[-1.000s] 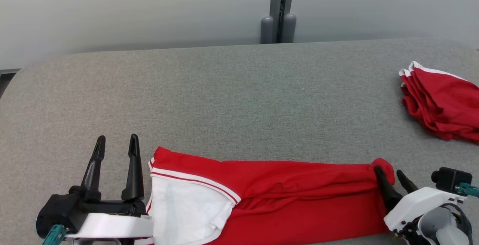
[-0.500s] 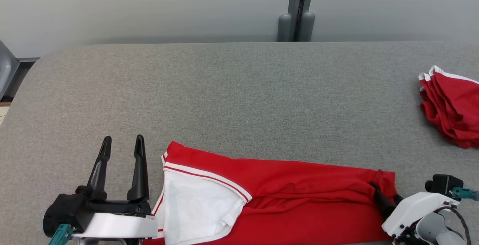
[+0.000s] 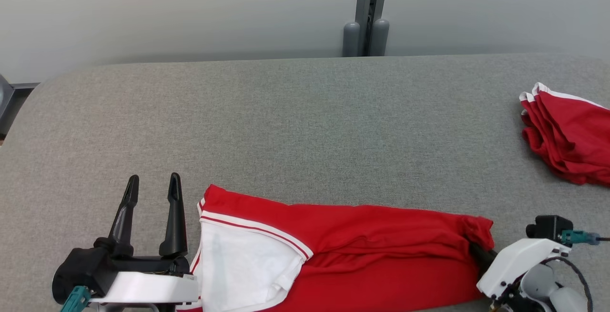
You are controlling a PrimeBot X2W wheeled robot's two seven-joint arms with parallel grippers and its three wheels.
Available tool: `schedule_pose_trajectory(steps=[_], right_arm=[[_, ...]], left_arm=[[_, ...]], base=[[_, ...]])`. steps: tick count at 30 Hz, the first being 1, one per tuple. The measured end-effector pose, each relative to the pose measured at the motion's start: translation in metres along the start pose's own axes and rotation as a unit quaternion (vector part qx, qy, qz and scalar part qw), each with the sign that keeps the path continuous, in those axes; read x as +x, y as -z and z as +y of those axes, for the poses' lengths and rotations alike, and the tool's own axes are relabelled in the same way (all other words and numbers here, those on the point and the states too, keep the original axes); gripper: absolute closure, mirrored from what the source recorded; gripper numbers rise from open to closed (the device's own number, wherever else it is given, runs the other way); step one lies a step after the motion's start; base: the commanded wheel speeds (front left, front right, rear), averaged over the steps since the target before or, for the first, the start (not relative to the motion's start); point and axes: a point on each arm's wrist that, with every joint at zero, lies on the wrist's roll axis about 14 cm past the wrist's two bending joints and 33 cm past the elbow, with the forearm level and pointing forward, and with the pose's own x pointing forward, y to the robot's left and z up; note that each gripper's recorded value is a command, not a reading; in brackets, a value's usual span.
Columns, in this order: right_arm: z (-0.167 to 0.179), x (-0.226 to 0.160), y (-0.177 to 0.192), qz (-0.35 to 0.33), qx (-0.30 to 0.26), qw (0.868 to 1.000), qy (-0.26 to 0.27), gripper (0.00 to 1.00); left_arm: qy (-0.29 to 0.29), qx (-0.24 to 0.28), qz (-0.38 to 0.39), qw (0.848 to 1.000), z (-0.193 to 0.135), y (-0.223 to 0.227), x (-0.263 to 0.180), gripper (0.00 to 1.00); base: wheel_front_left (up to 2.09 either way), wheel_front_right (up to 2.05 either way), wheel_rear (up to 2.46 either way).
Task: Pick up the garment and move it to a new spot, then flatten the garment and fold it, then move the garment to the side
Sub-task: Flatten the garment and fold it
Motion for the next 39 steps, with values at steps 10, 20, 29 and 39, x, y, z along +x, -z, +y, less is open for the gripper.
schedule_pose_trajectory(steps=[10,20,29,39], right_arm=[[-0.039,-0.014,-0.084,-0.088,-0.049,0.993,0.054,1.0],[0.014,-0.013,-0.107,-0.112,-0.054,0.992,-0.015,1.0],[0.117,-0.034,-0.089,-0.082,-0.031,0.981,-0.175,1.0],[0.18,-0.019,-0.033,0.02,-0.001,0.966,-0.26,1.0]], left_arm=[[0.01,0.0,-0.002,1.0,-0.005,0.0,0.005,0.0],[-0.003,0.002,-0.011,1.0,0.003,-0.008,-0.004,0.0],[-0.027,0.007,-0.019,0.999,0.02,-0.016,-0.018,0.0],[-0.061,0.006,-0.017,0.998,0.04,-0.017,-0.034,0.0]], base=[[0.0,0.0,0.0],[0.0,0.0,0.0],[0.0,0.0,0.0],[0.0,0.0,0.0]])
